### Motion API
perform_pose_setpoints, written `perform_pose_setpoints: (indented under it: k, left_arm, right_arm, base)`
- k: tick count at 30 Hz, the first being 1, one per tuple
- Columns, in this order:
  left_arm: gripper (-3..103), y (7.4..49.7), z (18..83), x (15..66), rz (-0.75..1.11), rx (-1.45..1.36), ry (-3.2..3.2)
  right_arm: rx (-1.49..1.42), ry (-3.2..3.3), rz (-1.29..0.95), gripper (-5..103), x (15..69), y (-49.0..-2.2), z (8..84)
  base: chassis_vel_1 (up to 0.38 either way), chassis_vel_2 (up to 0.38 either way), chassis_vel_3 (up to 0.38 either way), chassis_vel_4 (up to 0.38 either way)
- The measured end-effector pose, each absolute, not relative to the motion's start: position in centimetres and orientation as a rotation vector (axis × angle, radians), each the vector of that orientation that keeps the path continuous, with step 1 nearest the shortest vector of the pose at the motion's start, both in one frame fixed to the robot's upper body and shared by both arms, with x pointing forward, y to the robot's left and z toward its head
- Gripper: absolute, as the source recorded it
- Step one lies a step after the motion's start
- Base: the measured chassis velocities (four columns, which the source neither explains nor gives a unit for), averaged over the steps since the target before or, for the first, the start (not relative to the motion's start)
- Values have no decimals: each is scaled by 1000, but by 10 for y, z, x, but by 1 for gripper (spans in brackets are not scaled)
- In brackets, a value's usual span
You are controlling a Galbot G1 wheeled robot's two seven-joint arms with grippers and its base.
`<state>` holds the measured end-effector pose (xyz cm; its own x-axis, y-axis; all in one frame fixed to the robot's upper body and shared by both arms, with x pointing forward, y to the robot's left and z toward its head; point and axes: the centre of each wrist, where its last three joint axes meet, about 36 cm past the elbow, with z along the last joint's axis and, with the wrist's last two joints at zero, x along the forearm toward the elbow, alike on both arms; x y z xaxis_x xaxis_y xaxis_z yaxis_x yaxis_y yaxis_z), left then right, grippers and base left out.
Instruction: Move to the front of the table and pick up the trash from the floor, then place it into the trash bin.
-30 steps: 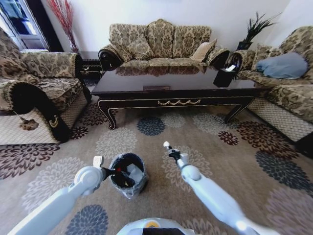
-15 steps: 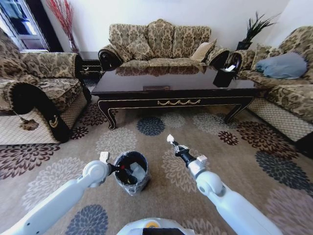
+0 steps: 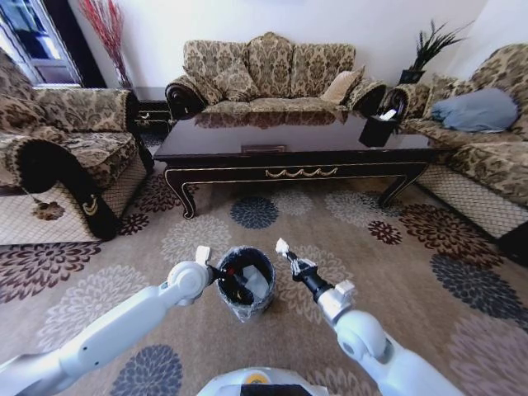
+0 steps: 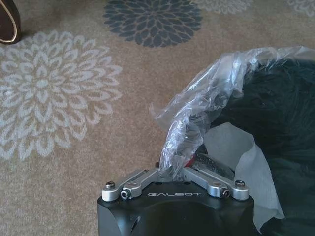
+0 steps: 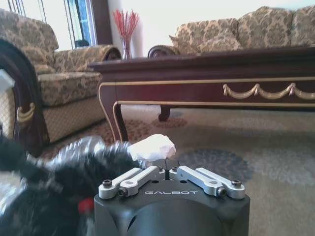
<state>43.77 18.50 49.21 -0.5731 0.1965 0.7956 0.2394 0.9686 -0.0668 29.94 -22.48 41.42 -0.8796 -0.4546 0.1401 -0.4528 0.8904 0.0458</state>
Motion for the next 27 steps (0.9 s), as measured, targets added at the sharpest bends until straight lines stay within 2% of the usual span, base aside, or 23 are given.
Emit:
perform_pose_setpoints:
  k: [13,14,15,16,19,21,22,23,25,26,27]
  left_arm:
    - [0,187,496,431,-75,-297,-2194]
    - [0,187,496,431,-75,-297,-2194]
    - [0,187,496,431,-75,-297,-2194]
    - [0,186,495,430,-76,-298,-2192]
    - [0,182,491,432,-71,-300,-2186]
    - [0,179,491,432,-68,-304,-2185]
    - [0,177,490,432,-63,-309,-2183]
    - [0,174,489,432,-59,-315,-2182]
    - [0,172,489,432,-57,-318,-2181]
    - [0,170,488,432,-55,-321,-2181]
    - [0,168,487,432,-54,-323,-2180]
  right_arm:
    - [728,-2895,-50,0,277,-206,410]
    - [728,-2897,-55,4,276,-205,411]
    - [728,-2897,-55,4,276,-205,411]
    - [736,-2897,-58,13,272,-203,413]
    - [772,-2889,-36,2,257,-198,415]
    - [780,-2883,-27,2,251,-197,415]
    - [785,-2876,-17,-1,245,-195,414]
    - [790,-2872,1,4,238,-195,412]
    - [794,-2870,14,4,233,-194,411]
    - [798,-2867,26,15,229,-195,410]
    - [801,-2864,34,20,225,-195,410]
  base:
    - [0,0,0,0]
    - [0,0,0,0]
    - [0,0,0,0]
    - [0,0,0,0]
    - [0,0,0,0]
    - [0,0,0,0]
    - [0,0,0,0]
    - [0,0,0,0]
    - [0,0,0,0]
    - [0,0,0,0]
    - [0,0,0,0]
